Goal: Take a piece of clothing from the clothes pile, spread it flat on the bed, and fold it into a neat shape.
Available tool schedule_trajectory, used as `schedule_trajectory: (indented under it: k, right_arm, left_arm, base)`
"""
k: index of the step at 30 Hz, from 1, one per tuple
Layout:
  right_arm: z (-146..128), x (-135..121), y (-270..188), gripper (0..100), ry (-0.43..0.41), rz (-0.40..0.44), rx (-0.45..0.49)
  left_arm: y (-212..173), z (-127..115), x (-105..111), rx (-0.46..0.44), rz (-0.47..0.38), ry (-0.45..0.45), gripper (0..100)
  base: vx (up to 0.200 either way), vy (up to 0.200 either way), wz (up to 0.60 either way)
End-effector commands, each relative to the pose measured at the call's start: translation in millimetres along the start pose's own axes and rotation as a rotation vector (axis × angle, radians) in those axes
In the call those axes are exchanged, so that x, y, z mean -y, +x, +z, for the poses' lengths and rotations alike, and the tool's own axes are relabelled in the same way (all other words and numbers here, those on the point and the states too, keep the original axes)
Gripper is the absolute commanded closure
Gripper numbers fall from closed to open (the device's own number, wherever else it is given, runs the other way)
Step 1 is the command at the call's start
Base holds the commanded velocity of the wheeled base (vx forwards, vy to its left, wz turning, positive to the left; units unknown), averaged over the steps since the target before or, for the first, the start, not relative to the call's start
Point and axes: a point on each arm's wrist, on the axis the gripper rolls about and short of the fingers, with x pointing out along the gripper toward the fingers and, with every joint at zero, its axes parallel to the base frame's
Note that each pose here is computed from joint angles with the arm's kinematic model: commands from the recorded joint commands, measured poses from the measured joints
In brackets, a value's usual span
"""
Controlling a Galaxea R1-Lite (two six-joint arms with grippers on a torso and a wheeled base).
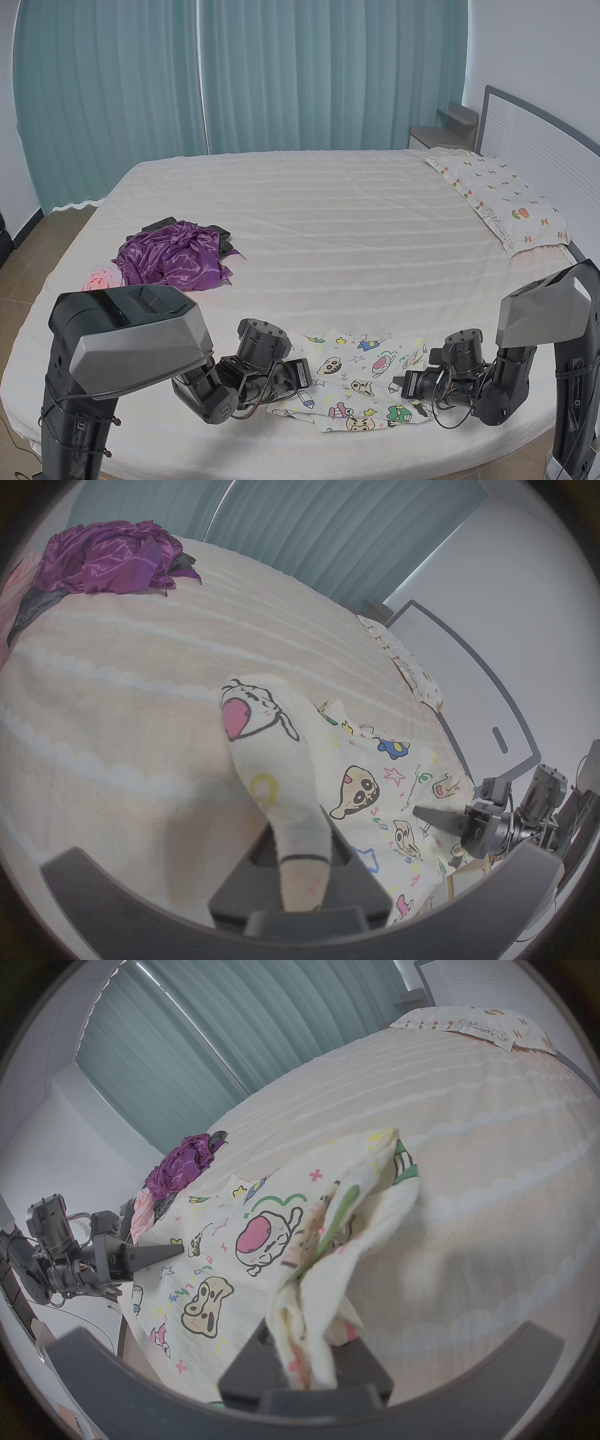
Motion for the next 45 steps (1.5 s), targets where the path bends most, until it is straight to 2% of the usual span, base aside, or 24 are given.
schedule_trajectory:
  k: [1, 25, 32, 39, 45]
  right_arm:
    - [1.1, -0.8, -1.2, 100, -0.001, 0.001, 0.006]
    - [4.9, -7.6, 2.5, 100, -0.013, 0.018, 0.016]
    - [5.3, -10.4, 3.5, 100, -0.016, 0.019, 0.006]
    - [4.0, -11.3, 3.3, 100, -0.019, 0.021, 0.001]
    - [2.8, -11.2, 3.2, 100, -0.020, 0.021, 0.001]
  left_arm:
    - [-5.0, 7.0, 0.5, 0.016, 0.000, -0.007, 100]
    - [-14.8, 10.0, -6.3, 0.021, 0.020, -0.018, 100]
    - [-17.7, 4.1, -11.4, 0.003, 0.037, -0.020, 100]
    - [-17.0, 4.0, -14.0, 0.023, 0.069, -0.022, 100]
    - [-15.7, 3.0, -15.7, 0.021, 0.076, -0.028, 100]
  base:
    - [0.000, 0.200, 0.00]
    - [0.000, 0.200, 0.00]
    - [0.000, 0.200, 0.00]
    - [0.000, 0.200, 0.00]
    - [0.000, 0.000, 0.00]
